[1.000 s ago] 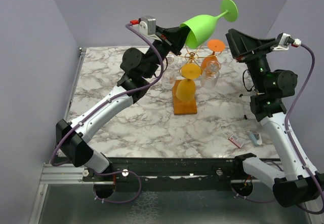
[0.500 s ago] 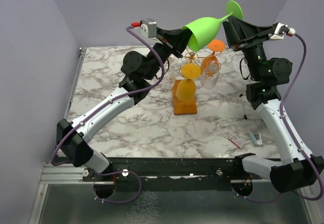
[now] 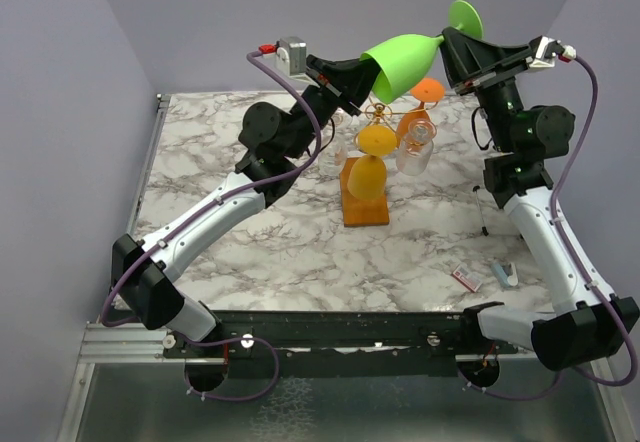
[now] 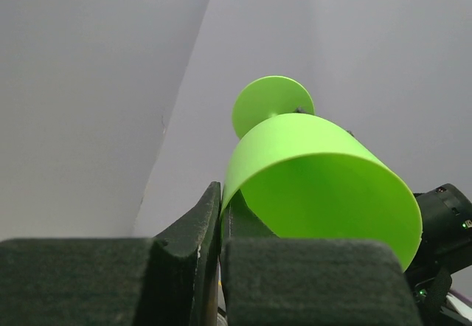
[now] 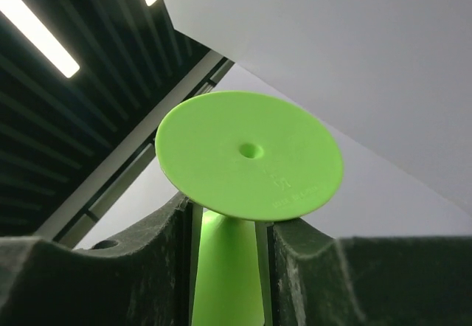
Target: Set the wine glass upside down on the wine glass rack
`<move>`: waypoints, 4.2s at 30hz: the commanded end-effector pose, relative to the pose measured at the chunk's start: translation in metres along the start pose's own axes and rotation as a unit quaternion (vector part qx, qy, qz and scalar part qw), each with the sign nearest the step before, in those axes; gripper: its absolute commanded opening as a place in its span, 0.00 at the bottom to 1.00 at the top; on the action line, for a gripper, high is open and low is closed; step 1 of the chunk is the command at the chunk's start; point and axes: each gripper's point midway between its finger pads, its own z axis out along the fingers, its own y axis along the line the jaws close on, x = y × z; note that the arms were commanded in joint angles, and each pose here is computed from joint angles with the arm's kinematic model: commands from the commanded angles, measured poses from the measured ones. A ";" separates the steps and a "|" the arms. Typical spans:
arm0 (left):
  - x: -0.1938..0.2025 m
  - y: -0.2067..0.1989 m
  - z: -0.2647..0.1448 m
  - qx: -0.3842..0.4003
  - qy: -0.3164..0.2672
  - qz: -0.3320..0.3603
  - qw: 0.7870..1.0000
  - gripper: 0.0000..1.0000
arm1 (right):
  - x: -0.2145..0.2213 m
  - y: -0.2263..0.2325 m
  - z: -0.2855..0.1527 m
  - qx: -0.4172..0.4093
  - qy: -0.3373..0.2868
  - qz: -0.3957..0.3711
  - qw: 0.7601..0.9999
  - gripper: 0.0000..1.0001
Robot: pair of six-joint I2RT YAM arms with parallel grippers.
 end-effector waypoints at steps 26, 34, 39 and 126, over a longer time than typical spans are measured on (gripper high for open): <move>-0.009 0.012 -0.073 -0.070 0.083 -0.028 0.994 0.74 | 0.044 0.007 0.017 -0.064 0.073 -0.089 0.991 0.01; -0.047 0.026 -0.129 -0.200 0.141 0.027 0.969 0.89 | 0.072 0.012 0.015 -0.112 0.117 -0.172 0.972 0.01; -0.087 -0.010 -0.125 -0.167 0.137 0.017 0.976 0.96 | 0.114 0.027 0.001 -0.172 0.165 -0.209 0.948 0.01; -0.080 0.106 -0.050 -0.235 0.139 0.046 0.961 0.00 | 0.105 -0.008 -0.124 0.035 0.125 -0.373 0.919 0.78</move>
